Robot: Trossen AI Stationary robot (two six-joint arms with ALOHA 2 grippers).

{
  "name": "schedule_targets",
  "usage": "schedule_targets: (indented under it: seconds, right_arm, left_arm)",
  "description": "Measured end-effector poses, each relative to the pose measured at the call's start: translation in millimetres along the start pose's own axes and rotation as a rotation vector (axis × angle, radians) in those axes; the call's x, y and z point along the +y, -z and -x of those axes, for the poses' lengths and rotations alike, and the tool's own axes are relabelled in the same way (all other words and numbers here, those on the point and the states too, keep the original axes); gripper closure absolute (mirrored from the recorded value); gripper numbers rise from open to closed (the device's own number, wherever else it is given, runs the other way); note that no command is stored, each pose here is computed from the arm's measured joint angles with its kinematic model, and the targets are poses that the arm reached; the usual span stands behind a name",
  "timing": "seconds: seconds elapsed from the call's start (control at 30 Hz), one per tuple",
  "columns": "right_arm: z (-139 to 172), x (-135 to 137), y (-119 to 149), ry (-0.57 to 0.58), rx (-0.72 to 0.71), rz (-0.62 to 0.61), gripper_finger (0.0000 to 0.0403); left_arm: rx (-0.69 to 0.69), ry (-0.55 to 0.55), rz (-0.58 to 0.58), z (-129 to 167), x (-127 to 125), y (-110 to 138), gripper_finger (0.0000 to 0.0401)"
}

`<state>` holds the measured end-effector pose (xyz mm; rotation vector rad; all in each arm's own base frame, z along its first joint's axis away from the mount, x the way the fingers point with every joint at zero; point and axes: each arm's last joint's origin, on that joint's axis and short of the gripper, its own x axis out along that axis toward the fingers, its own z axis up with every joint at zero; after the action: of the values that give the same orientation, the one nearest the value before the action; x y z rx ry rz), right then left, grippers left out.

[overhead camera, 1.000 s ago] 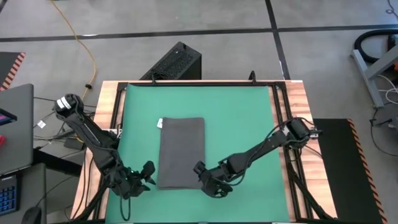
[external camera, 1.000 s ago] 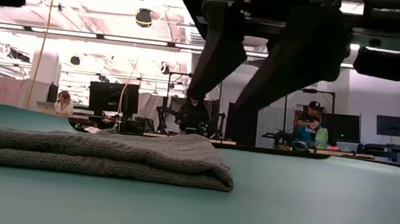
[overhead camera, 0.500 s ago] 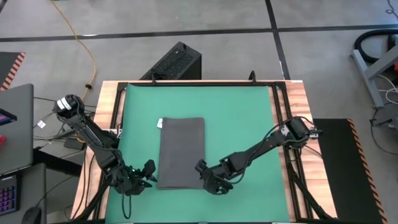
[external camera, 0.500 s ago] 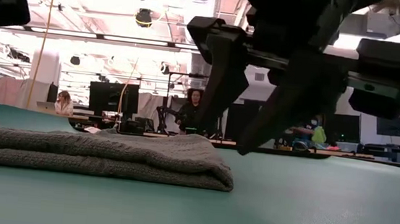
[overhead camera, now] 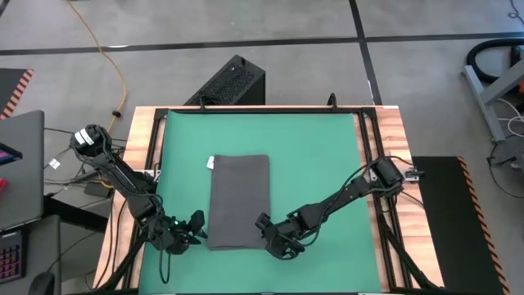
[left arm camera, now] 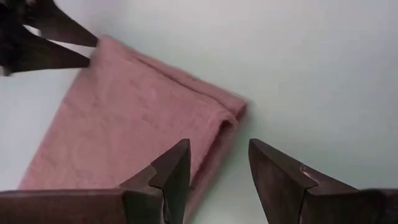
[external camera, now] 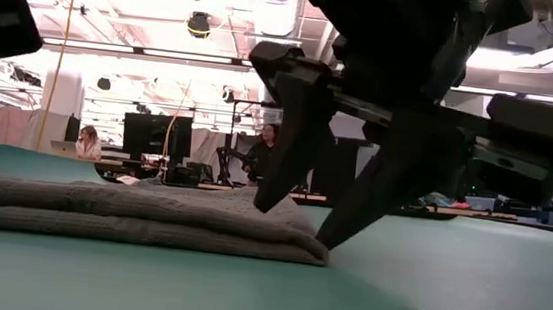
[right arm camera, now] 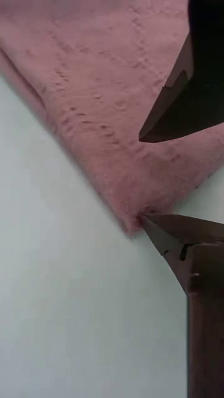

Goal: Roll towel
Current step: Roll the gray towel

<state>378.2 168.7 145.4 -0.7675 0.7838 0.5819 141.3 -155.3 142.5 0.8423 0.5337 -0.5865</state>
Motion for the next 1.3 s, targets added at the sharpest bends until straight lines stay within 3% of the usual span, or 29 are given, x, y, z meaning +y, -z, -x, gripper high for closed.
schedule_targets:
  seconds: [0.33, 0.73, 0.87, 1.1, 1.3]
  right_arm:
    - [-4, 1, 3, 0.014, 0.033, -0.008, 0.0181]
    - [-2, 3, -2, 0.042, 0.019, 0.0, 0.0181]
    - [5, 1, -7, 0.107, 0.094, -0.01, 0.0181]
    - [16, -1, -15, 0.09, 0.087, -0.025, 0.0181]
    - [23, 6, -12, 0.018, 0.156, -0.016, 0.0181]
  left_arm:
    - [0.042, -0.008, -0.124, -27, -11, 4, 0.0248]
    - [0.05, -0.048, -0.134, -39, -12, 0, 0.0251]
    - [0.049, -0.024, -0.075, -40, -11, 1, 0.0286]
    - [0.055, -0.004, -0.042, -42, -9, 4, 0.0382]
    - [0.083, 0.024, -0.016, -42, -10, 7, 0.0393]
